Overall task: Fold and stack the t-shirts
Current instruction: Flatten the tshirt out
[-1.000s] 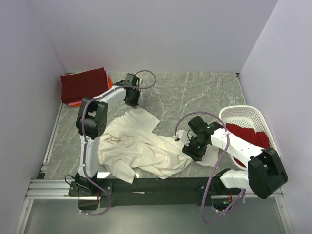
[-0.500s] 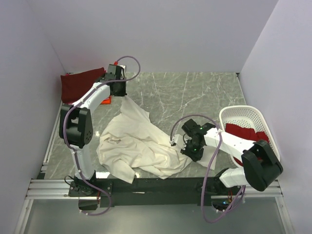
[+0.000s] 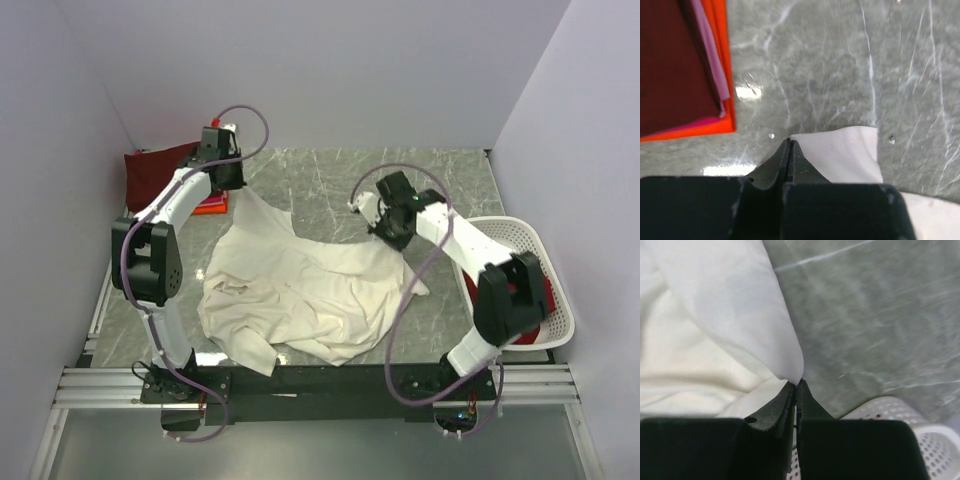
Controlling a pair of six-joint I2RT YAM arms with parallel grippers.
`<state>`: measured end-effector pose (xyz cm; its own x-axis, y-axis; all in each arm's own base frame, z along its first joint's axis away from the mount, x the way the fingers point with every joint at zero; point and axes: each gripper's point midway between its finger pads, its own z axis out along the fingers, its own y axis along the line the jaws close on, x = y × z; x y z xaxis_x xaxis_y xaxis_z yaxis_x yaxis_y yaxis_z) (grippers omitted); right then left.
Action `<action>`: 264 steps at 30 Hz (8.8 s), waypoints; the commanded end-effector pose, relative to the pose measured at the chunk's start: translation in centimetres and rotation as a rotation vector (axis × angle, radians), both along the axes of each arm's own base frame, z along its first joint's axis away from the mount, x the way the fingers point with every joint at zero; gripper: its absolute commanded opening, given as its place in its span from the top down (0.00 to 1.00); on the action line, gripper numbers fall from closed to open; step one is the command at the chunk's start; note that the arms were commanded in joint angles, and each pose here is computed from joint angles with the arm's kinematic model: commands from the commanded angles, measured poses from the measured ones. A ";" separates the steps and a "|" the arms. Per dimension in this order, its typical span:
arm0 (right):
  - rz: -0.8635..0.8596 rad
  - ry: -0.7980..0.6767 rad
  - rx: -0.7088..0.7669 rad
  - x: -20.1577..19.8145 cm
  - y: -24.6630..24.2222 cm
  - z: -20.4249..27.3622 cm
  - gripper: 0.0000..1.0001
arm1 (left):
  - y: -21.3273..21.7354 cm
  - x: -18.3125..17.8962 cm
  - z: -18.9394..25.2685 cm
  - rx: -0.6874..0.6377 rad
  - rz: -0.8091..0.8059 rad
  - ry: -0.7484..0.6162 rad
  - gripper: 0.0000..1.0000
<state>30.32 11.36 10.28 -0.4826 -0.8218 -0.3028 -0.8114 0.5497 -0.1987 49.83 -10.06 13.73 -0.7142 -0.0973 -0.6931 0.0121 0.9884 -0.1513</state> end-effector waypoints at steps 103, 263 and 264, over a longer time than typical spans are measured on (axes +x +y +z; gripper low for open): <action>-0.313 -0.332 0.282 14.4 -6.4 16.2 1.00 | -0.5 0.8 19.8 -0.156 -0.087 -0.481 0.99; -0.291 -0.673 0.464 11.2 -7.7 18.1 1.00 | -32.5 -23.6 -11.6 -0.386 -0.504 0.521 0.66; -0.289 -0.674 0.465 11.2 -7.7 18.2 1.00 | -32.1 -23.7 -11.9 -0.371 -0.496 0.528 0.66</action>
<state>41.53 4.00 25.58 -0.3359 -0.4120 -0.8470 -0.4407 0.8635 -0.2453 26.47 -42.77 2.96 -0.9592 0.1379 -0.2467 0.2670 0.7280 -0.6314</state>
